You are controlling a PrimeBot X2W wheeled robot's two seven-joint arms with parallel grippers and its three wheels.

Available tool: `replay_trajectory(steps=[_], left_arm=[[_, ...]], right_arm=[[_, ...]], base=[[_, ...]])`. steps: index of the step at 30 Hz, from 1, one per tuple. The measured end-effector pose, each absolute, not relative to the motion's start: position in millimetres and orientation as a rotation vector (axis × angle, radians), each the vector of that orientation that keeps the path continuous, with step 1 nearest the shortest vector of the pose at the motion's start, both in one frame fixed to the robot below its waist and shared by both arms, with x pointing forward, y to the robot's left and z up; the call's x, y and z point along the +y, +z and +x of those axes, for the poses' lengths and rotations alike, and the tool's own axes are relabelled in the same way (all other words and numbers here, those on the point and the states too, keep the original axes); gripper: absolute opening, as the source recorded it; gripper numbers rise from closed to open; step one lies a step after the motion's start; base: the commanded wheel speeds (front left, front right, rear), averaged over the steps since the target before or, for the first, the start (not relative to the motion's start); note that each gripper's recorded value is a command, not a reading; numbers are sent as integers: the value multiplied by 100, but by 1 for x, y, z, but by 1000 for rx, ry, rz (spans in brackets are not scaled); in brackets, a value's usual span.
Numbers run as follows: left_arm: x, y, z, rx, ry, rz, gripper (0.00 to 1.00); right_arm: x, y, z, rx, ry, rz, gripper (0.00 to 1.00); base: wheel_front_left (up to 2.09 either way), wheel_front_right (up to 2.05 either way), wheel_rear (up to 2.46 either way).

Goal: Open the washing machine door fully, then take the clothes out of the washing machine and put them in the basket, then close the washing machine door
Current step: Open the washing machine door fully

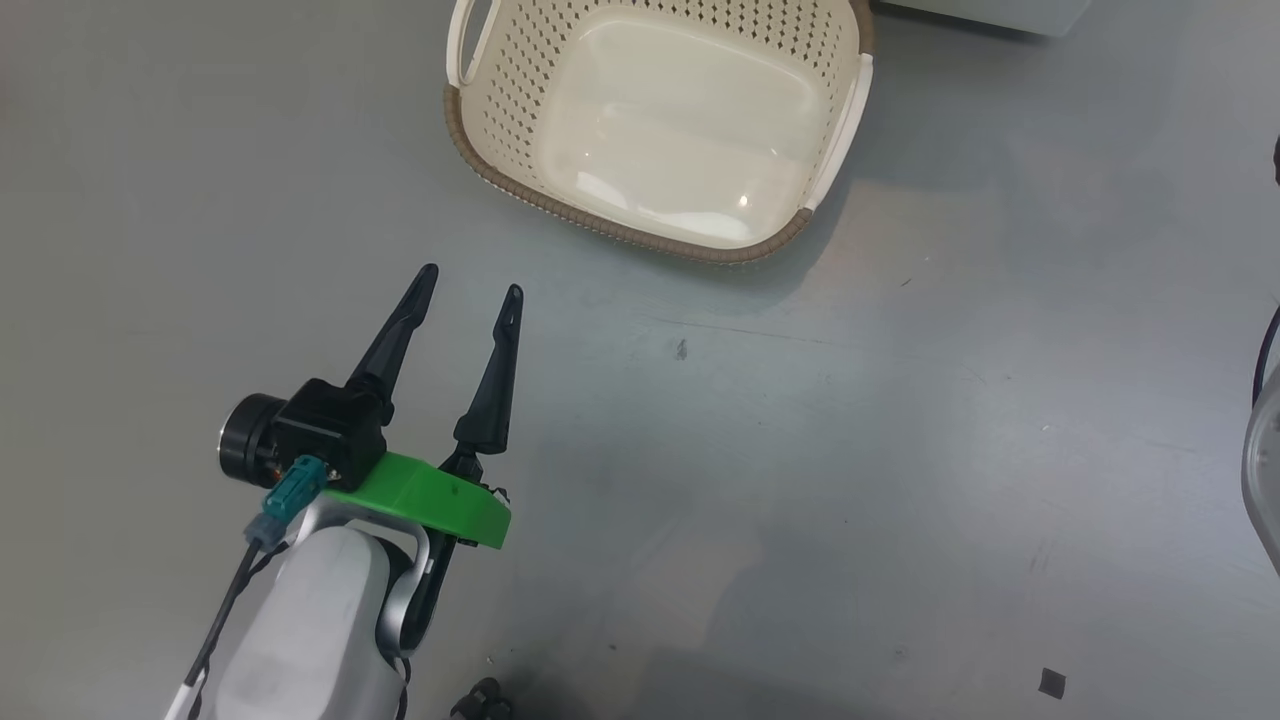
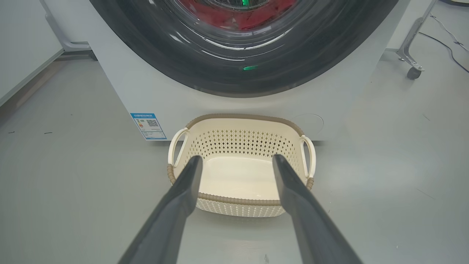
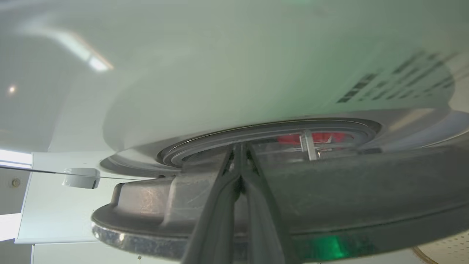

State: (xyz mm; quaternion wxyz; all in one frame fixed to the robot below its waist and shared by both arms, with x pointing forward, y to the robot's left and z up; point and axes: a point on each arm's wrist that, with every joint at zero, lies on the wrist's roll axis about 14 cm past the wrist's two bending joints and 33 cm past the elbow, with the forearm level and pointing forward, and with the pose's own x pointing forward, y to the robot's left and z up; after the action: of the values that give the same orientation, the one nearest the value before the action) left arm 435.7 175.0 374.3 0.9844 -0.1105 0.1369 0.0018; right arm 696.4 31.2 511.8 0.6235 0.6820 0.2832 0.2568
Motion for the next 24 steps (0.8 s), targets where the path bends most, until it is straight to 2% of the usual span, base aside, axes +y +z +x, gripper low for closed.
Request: replay_trajectory(steps=[24], left_arm=[[172,392,438,232,-7,-220,100]], right_arm=[[38,519,677,738,605,1561,0]], base=[[0,0,0]])
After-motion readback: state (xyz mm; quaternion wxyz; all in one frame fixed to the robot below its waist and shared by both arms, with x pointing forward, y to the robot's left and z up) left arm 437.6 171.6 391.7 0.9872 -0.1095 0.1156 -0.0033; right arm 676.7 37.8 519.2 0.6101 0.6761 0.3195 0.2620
